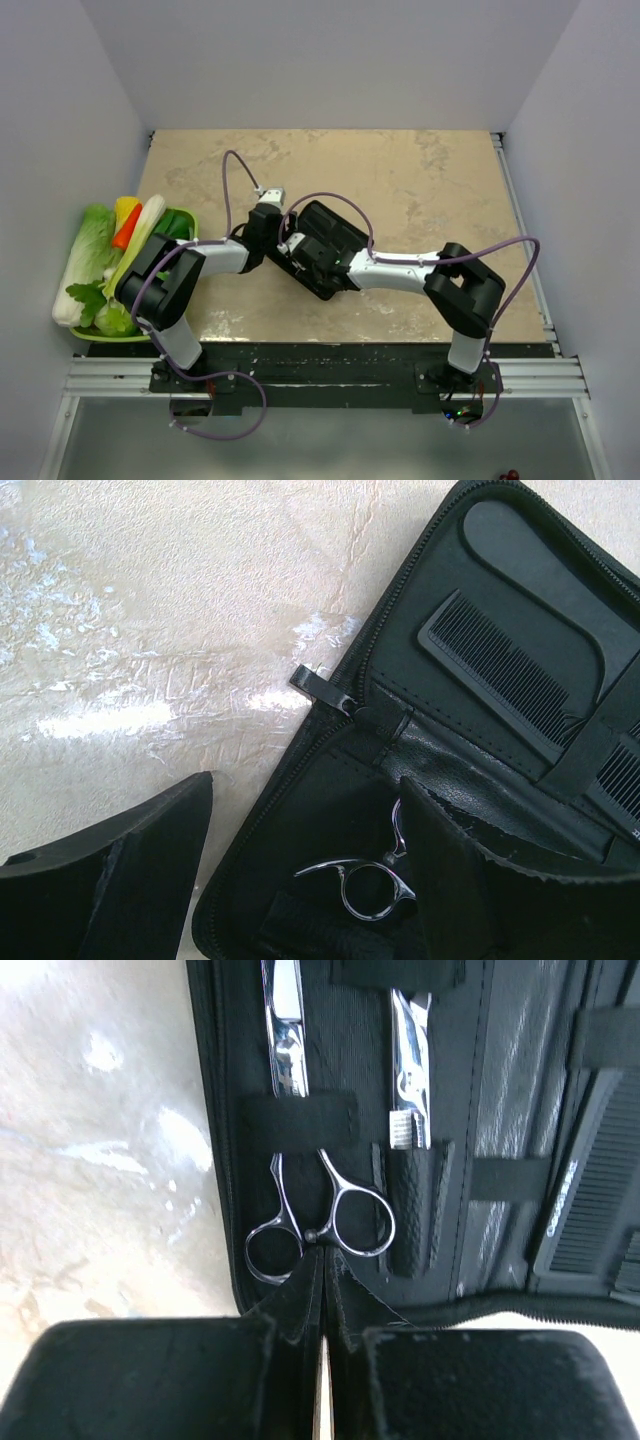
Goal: Sort the hair-cutting tools
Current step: Place the scissors in the hairdressing tool bag, then close the hairdressing tool bag at the center of the board, then adjust the hairdressing tool bag at the center of the board.
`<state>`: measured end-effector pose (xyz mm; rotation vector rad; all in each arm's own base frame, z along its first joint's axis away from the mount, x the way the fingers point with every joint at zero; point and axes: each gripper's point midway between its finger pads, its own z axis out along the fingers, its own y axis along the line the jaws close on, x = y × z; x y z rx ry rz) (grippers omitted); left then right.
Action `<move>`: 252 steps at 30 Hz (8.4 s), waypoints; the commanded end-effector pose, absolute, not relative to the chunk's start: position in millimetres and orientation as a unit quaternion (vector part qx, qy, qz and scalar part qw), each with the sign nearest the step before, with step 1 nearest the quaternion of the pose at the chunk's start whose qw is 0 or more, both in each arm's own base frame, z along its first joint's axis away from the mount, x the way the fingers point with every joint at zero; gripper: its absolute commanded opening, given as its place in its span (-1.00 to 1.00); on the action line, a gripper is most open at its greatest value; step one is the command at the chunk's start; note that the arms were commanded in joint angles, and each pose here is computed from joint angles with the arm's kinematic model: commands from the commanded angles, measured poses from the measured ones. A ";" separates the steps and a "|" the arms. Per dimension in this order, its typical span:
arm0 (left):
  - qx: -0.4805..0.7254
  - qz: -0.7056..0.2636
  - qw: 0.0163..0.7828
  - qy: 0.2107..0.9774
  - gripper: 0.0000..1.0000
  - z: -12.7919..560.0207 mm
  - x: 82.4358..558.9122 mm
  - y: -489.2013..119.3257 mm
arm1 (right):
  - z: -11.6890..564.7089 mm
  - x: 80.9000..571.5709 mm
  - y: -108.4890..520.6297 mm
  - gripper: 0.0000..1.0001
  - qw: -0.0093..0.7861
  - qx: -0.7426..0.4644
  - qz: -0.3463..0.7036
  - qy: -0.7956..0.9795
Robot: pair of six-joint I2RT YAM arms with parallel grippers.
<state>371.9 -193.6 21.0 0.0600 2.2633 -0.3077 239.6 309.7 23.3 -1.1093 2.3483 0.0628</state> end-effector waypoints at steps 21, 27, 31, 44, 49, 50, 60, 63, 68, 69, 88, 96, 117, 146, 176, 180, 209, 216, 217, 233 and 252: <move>0.032 -0.111 0.262 0.958 0.58 -48.8 300.2 -180.9 | 47.5 256.9 331.3 -1.00 0.305 -0.381 0.028 0.872; 0.032 -0.110 0.264 0.958 0.58 -48.8 300.1 -180.5 | 118.2 262.3 294.2 -0.50 0.368 -0.333 -0.006 0.868; 0.034 -0.119 0.267 0.956 0.57 -46.7 300.9 -183.5 | 148.9 288.2 255.6 -0.03 0.406 -0.242 0.004 0.881; 0.034 -0.125 0.275 0.953 0.56 -41.5 299.8 -183.1 | 126.8 404.4 152.1 -1.00 0.431 0.004 0.047 0.901; 0.035 -0.128 0.278 0.951 0.56 -39.5 300.6 -184.4 | 82.0 414.8 168.3 -1.00 0.371 -0.037 0.074 0.925; 0.034 -0.128 0.276 0.952 0.56 -40.4 299.8 -184.1 | 66.6 414.5 175.8 -1.00 0.351 -0.049 0.085 0.931; 0.035 -0.132 0.272 0.952 0.55 -42.5 297.9 -185.5 | 26.9 408.2 210.3 -1.00 0.290 -0.119 0.157 0.936; 0.037 -0.134 0.272 0.952 0.55 -42.5 297.7 -186.6 | 32.6 398.4 216.8 -1.00 0.286 -0.131 0.184 0.931; 0.036 -0.135 0.271 0.952 0.55 -42.5 297.5 -186.9 | 38.9 378.7 230.4 -1.00 0.264 -0.153 0.236 0.922; 0.036 -0.135 0.270 0.953 0.55 -42.3 297.1 -186.7 | 40.5 376.7 231.7 -1.00 0.263 -0.158 0.242 0.921; 0.031 -0.133 0.282 0.950 0.55 -33.4 299.5 -185.1 | 108.8 321.6 273.9 -1.00 0.258 -0.213 0.359 0.871; -0.005 -0.204 0.358 0.911 0.61 62.0 292.2 -190.5 | 105.1 309.4 292.1 -1.00 0.254 -0.233 0.353 0.870; -0.087 -0.206 0.454 0.862 0.81 159.7 272.6 -149.8 | 95.0 230.2 322.6 -1.00 0.248 -0.293 0.343 0.857; 0.031 -0.228 0.440 0.868 0.79 106.4 385.7 -241.2 | 54.6 199.0 311.5 -1.00 0.294 -0.213 0.308 0.879; -0.020 -0.198 0.316 0.928 0.75 20.0 300.9 -208.1 | 17.9 193.5 274.1 -1.00 0.329 -0.113 0.163 0.923; -0.012 -0.216 0.306 0.927 0.76 20.4 284.6 -215.6 | 13.7 207.0 276.9 -1.00 0.342 -0.088 0.139 0.925; -0.021 -0.324 0.271 0.906 0.80 26.9 172.2 -244.5 | -29.9 257.9 238.4 -1.00 0.341 -0.031 0.025 0.939; -0.009 -0.326 0.276 0.904 0.80 28.9 159.1 -278.9 | -19.2 263.0 221.8 -1.00 0.350 -0.023 0.018 0.936; -0.006 -0.325 0.274 0.905 0.81 27.5 156.4 -281.5 | -10.6 263.4 221.3 -1.00 0.357 -0.021 0.024 0.934; 0.034 -0.307 0.236 0.921 0.78 -21.4 156.7 -332.1 | 92.6 236.9 185.8 -1.00 0.406 -0.020 0.051 0.912; 0.056 -0.318 0.229 0.918 0.75 -24.9 155.0 -357.8 | 73.9 198.0 132.1 -0.49 0.364 0.082 -0.021 0.928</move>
